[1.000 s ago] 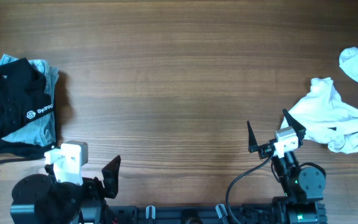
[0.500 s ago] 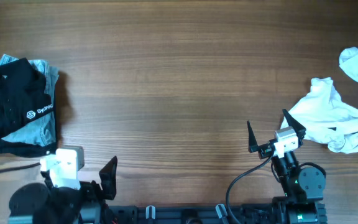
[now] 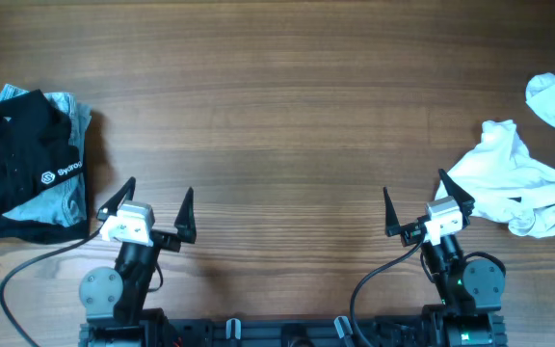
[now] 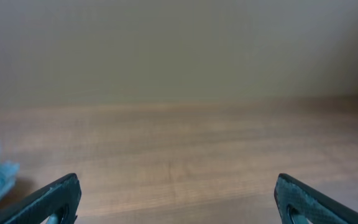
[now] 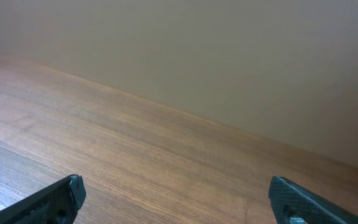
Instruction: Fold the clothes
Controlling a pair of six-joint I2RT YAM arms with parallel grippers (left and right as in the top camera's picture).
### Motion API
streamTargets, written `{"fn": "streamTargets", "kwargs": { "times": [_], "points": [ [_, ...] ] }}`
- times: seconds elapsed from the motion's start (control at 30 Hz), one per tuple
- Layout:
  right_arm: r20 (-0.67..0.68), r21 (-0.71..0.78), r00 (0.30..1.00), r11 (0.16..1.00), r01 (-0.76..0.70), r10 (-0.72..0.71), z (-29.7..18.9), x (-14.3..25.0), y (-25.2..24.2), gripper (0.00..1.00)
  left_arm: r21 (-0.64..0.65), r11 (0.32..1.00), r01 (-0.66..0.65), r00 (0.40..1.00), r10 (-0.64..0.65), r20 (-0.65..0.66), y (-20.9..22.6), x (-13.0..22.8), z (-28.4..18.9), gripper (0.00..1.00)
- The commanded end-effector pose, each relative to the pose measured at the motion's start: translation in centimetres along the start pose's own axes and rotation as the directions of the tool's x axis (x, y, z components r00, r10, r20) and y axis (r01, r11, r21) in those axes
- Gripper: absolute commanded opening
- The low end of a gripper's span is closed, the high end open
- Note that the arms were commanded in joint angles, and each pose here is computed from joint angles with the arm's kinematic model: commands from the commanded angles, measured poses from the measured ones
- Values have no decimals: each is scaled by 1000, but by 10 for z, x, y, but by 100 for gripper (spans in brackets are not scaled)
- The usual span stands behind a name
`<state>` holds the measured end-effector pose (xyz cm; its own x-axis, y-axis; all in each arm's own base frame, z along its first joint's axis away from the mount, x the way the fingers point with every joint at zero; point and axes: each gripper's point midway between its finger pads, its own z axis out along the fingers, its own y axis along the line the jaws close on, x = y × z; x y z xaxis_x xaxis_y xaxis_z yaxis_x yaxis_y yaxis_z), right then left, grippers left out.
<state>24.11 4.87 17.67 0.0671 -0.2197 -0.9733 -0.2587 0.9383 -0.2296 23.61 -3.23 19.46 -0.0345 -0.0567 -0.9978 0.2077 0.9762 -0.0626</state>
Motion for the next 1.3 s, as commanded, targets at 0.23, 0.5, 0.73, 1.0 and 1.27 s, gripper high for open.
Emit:
{"fn": "streamTargets", "kwargs": {
  "times": [0.23,0.5,0.73,1.0,1.27],
  "points": [
    [11,8,1000,1000,9,-9,-1,-2,-1,100,28,1000,3,1000,-2,-26,-3,31,7,100],
    [10,8,1000,1000,8,-9,-1,-2,-1,100,28,1000,3,1000,-3,-29,-3,32,7,100],
    [11,8,1000,1000,8,-8,-1,-2,-1,100,28,1000,3,1000,-3,-29,-3,32,7,100],
    [11,8,1000,1000,9,-9,-1,-2,-1,100,28,1000,3,1000,-3,-29,-3,32,7,100],
    [11,8,1000,1000,9,-9,-1,-2,-1,100,28,1000,3,1000,-3,-29,-3,32,7,100]
  ]
}}
